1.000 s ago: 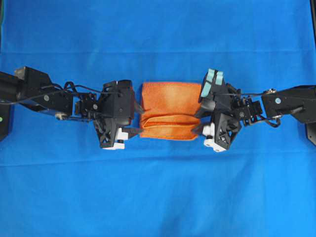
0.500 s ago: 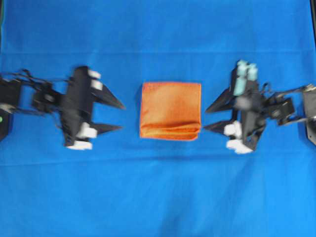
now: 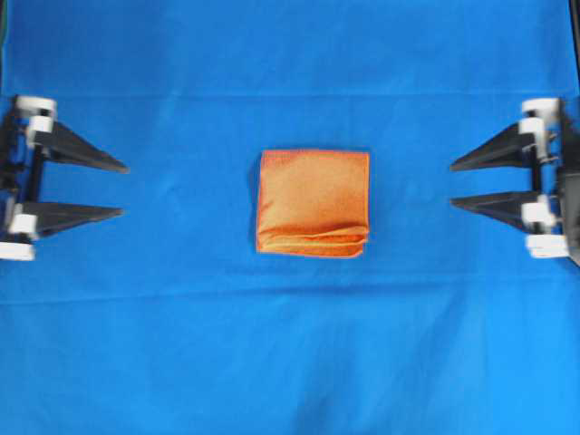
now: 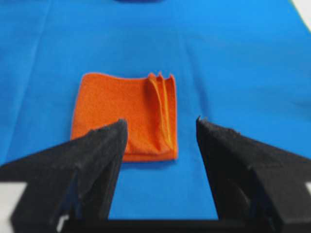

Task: Fold the orange towel.

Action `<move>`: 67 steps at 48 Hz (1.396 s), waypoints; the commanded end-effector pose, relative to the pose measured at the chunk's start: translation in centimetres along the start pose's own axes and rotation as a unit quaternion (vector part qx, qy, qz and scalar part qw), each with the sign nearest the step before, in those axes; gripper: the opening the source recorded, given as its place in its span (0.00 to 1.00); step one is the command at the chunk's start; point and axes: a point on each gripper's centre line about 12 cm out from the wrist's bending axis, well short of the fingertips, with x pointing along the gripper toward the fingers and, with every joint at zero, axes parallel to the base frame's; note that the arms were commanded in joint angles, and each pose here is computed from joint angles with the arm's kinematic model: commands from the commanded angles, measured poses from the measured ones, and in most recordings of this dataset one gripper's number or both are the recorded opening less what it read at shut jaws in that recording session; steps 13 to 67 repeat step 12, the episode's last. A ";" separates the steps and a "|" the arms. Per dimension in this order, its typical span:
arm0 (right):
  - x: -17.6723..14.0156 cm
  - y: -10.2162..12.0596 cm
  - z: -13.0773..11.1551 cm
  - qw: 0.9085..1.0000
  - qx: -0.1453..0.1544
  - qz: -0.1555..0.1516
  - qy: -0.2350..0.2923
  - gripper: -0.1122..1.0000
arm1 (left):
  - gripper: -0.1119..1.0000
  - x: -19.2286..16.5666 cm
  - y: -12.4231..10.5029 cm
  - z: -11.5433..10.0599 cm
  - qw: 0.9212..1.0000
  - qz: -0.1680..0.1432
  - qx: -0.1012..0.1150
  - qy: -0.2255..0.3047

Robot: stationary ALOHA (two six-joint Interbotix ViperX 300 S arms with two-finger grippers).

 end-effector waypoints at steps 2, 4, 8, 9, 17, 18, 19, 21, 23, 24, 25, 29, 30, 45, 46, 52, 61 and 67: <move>-1.6 -0.4 -0.2 1.000 -0.006 -0.001 -0.031 0.62 | 0.57 -1.6 0.1 0.1 1.000 0.003 0.000 -0.019; -2.0 -0.5 -0.7 0.999 -0.005 -0.002 -0.036 0.62 | 0.57 -2.2 0.1 -0.4 1.000 0.005 0.000 -0.021; -2.6 -0.9 -1.7 0.999 -0.002 -0.007 -0.041 0.62 | 0.57 -2.9 0.2 -1.0 1.000 0.008 -0.001 -0.027; -2.7 -1.1 -1.9 0.999 -0.001 -0.009 -0.041 0.62 | 0.57 -3.1 0.2 -1.1 1.000 0.008 -0.002 -0.028; -2.8 -1.5 -2.9 0.999 0.000 -0.016 -0.039 0.62 | 0.57 -3.5 0.3 -1.7 0.999 0.011 -0.001 -0.030; -2.8 -1.5 -2.9 0.999 0.000 -0.016 -0.039 0.62 | 0.57 -3.5 0.3 -1.7 0.999 0.011 -0.001 -0.030; -2.8 -1.5 -2.9 0.999 0.000 -0.016 -0.039 0.62 | 0.57 -3.5 0.3 -1.7 0.999 0.011 -0.001 -0.030; -2.8 -1.5 -2.9 0.999 0.000 -0.016 -0.039 0.62 | 0.57 -3.5 0.3 -1.7 0.999 0.011 -0.001 -0.030; -2.8 -1.5 -2.9 0.999 0.000 -0.016 -0.039 0.62 | 0.57 -3.5 0.3 -1.7 0.999 0.011 -0.001 -0.030; -2.8 -1.5 -2.9 0.999 0.000 -0.016 -0.039 0.62 | 0.57 -3.5 0.3 -1.7 0.999 0.011 -0.001 -0.030; -2.8 -1.5 -2.9 0.999 0.000 -0.016 -0.039 0.62 | 0.57 -3.5 0.3 -1.7 0.999 0.011 -0.001 -0.030; -2.8 -1.5 -2.9 0.999 0.000 -0.016 -0.039 0.62 | 0.57 -3.5 0.3 -1.7 0.999 0.011 -0.001 -0.030; -2.8 -1.5 -2.9 0.999 0.000 -0.016 -0.039 0.62 | 0.57 -3.5 0.3 -1.7 0.999 0.011 -0.001 -0.030; -2.8 -1.5 -2.9 0.999 0.000 -0.016 -0.039 0.62 | 0.57 -3.5 0.3 -1.7 0.999 0.011 -0.001 -0.030; -2.8 -1.5 -2.9 0.999 0.000 -0.016 -0.039 0.62 | 0.57 -3.5 0.3 -1.7 0.999 0.011 -0.001 -0.030; -2.8 -1.5 -2.9 0.999 0.000 -0.016 -0.039 0.62 | 0.57 -3.5 0.3 -1.7 0.999 0.011 -0.001 -0.030; -2.8 -1.5 -2.9 0.999 0.000 -0.016 -0.039 0.62 | 0.57 -3.5 0.3 -1.7 0.999 0.011 -0.001 -0.030; -2.8 -1.5 -2.9 0.999 0.000 -0.016 -0.039 0.62 | 0.57 -3.5 0.3 -1.7 0.999 0.011 -0.001 -0.030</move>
